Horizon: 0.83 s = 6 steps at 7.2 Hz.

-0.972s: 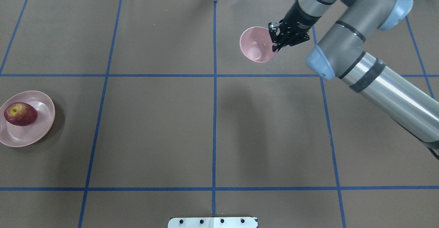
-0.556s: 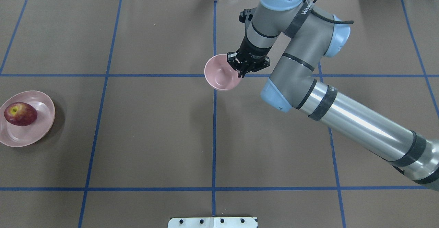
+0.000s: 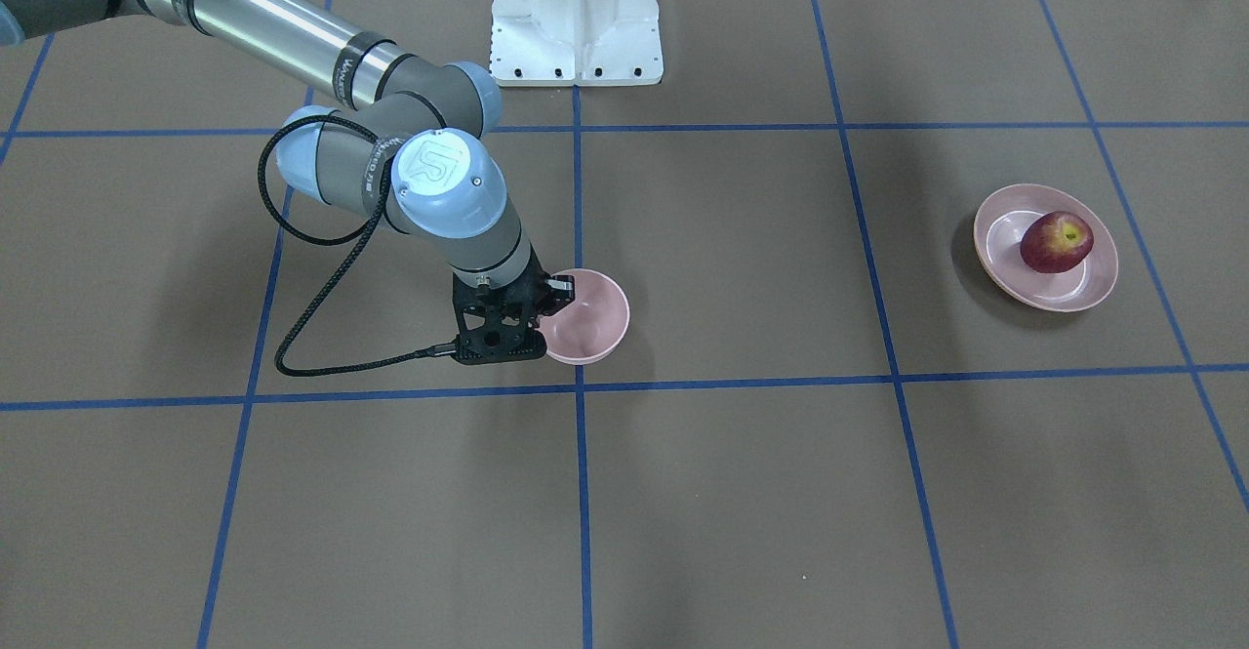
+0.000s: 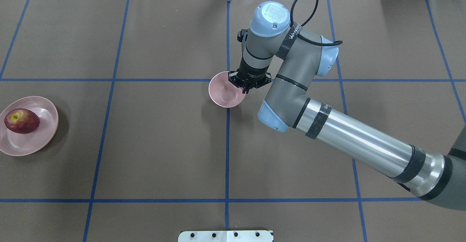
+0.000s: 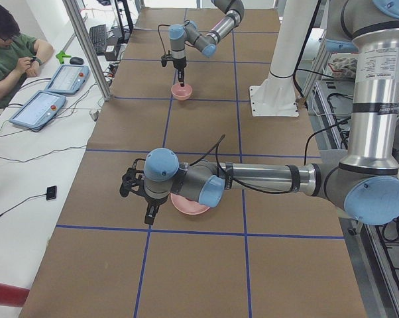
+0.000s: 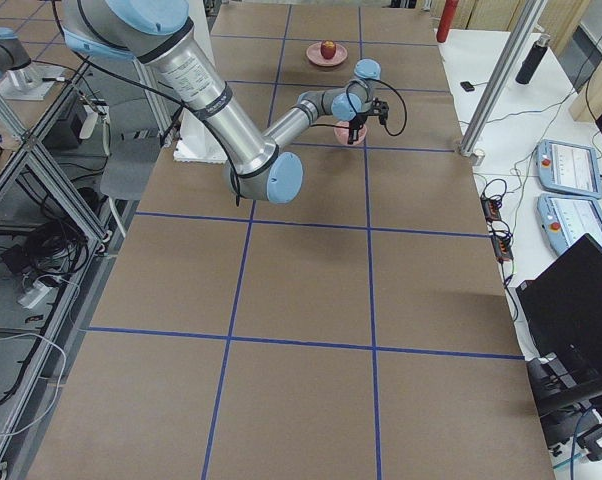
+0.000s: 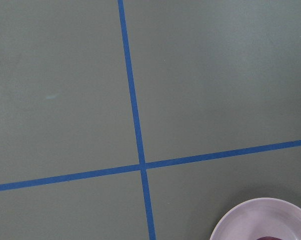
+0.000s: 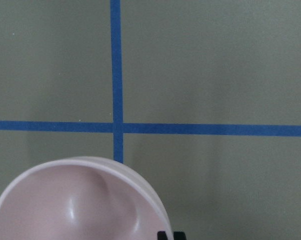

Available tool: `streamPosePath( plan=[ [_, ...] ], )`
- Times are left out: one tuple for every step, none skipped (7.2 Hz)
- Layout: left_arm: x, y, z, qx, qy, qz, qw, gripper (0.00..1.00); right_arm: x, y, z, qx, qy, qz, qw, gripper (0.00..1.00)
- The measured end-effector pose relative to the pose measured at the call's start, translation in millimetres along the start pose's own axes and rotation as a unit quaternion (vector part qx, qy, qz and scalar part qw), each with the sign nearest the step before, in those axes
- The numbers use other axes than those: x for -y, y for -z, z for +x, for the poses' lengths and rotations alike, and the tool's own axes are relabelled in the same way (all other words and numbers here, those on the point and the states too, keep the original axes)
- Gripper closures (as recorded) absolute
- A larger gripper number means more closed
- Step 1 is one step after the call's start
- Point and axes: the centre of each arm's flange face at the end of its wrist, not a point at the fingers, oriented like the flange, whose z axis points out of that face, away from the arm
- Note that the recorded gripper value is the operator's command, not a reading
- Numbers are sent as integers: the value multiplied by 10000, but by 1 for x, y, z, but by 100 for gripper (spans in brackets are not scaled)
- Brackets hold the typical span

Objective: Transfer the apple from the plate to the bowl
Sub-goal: 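Carry the pink bowl with the right gripper to the table center, then release the pink bowl and raise the right gripper away from it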

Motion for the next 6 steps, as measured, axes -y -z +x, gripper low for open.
streamPosePath(
  plan=[
    [0,0,0,0,0,0,10000,2,-1,-6,1,-10,8,-7,10000,16],
    [1,0,0,0,-2,2,10000,2,-1,-8,2,-8,-11,-7,10000,0],
    [2,0,0,0,-4,4,10000,2,-2,-2,0,48,-78,25,10000,0],
    [2,0,0,3,-2,4,10000,2,-2,16,-4,183,-174,77,9997,0],
    [4,-1,2,8,14,-3,10000,2,3,39,-4,355,-281,67,9990,0],
    [8,-6,11,-13,100,-31,9999,2,12,69,9,557,-441,12,9975,0]
  ],
)
